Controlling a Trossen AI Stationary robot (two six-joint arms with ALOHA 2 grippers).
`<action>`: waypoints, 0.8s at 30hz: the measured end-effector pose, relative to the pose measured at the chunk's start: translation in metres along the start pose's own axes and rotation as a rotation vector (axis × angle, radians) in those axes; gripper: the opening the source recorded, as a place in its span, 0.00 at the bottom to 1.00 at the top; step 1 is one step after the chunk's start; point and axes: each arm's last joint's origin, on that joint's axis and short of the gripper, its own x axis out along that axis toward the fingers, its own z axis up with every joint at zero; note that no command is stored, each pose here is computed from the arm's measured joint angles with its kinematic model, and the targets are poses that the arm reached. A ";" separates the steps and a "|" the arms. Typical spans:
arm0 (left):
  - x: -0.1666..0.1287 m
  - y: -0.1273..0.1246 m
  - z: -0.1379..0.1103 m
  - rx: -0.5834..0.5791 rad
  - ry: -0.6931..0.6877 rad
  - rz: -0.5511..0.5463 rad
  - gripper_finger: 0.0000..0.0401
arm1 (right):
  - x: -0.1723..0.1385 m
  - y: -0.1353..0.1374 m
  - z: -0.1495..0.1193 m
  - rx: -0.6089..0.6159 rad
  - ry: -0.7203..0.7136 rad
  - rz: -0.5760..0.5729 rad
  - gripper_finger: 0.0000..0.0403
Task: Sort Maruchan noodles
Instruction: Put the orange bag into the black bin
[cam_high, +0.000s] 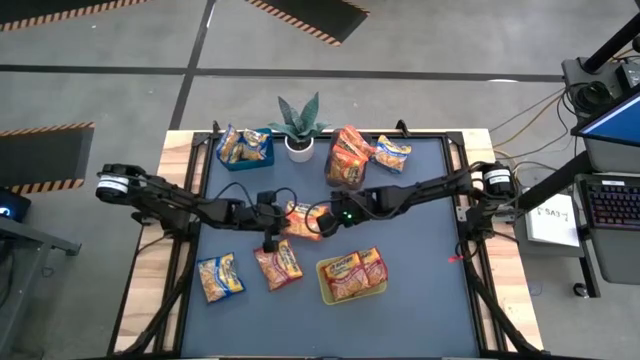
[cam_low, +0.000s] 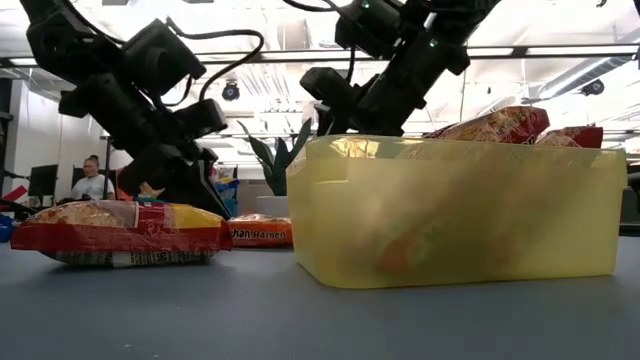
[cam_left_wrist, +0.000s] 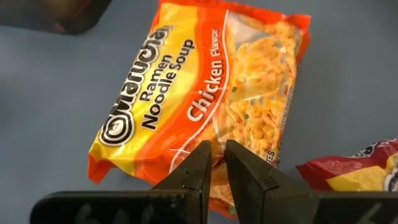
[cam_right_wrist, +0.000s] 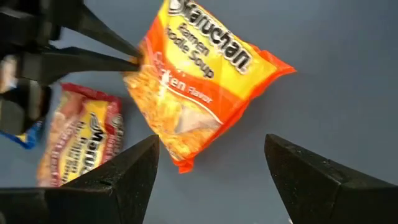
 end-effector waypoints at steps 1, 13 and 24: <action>0.001 0.000 -0.001 -0.005 0.007 0.002 0.09 | 0.001 0.000 0.000 0.005 -0.006 0.008 0.69; 0.001 0.001 -0.006 -0.014 0.029 0.005 0.09 | 0.006 -0.007 -0.004 0.040 -0.049 0.061 0.69; 0.002 0.001 -0.010 -0.033 0.033 0.008 0.09 | 0.046 -0.016 -0.012 0.037 -0.045 0.092 0.69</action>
